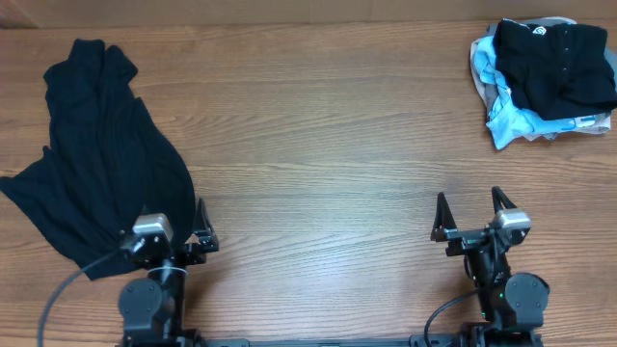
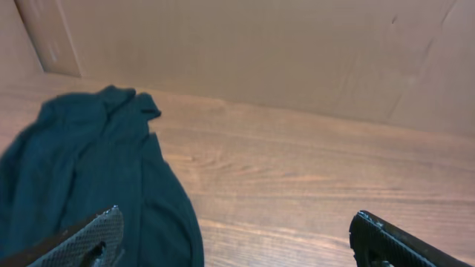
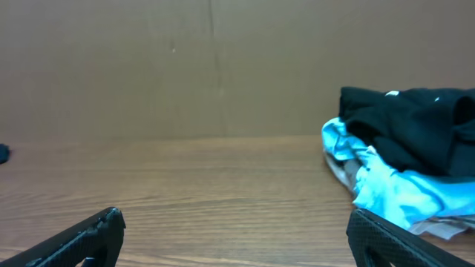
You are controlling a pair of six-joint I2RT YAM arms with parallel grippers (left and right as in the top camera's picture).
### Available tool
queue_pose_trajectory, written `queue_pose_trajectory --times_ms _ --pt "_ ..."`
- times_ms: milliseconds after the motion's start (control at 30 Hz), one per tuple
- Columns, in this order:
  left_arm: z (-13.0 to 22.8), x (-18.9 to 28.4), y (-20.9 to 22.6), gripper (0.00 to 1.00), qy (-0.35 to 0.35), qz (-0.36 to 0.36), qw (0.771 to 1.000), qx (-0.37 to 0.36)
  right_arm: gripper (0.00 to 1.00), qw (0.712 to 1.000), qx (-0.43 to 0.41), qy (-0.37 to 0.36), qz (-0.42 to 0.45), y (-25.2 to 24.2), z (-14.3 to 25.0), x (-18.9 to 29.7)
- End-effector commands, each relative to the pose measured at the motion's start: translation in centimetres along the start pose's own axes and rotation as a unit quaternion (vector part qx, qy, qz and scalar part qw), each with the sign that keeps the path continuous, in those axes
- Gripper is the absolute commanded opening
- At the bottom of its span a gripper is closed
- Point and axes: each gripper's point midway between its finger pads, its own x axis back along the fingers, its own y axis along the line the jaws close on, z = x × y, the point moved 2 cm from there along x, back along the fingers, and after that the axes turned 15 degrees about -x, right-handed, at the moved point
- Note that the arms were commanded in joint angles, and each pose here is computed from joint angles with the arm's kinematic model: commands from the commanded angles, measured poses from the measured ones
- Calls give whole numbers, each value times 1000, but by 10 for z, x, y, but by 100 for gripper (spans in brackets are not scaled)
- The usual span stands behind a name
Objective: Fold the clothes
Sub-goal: 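Reach the left gripper to the black t-shirt and grasp its edge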
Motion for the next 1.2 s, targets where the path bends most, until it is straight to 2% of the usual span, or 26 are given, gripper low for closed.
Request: queue_pose_trajectory --times_ms 0,167,333,467,667,733,900,967,1067,1167 --pt "-38 3 5 100 -1 -1 1000 -9 100 1000 -10 3 -28 21 -33 -1" --pt "-59 -11 3 100 59 19 998 -10 100 997 -22 73 -31 34 -52 -16" --pt "-73 -29 -4 100 148 56 987 -6 100 986 -42 159 -30 45 -64 -38" --pt "-84 -42 -19 100 225 127 966 -30 100 966 -69 250 -22 50 -66 -61" --pt "-88 -66 -38 100 284 200 938 -17 100 929 -112 350 -44 60 -54 -93" --pt "-80 -75 -42 100 297 210 932 -11 100 917 -128 371 -72 65 -44 -102" --pt "-46 -88 -40 100 359 200 911 -9 100 897 -150 410 -73 59 -17 -115" --pt "-29 -93 -34 89 395 175 902 -6 100 891 -154 421 -68 56 -9 -118" --pt "3 -96 -20 89 463 111 879 8 100 886 -154 433 -62 51 1 -121" --pt "41 -99 -10 89 530 75 845 -5 99 886 -151 436 -49 46 5 -123"
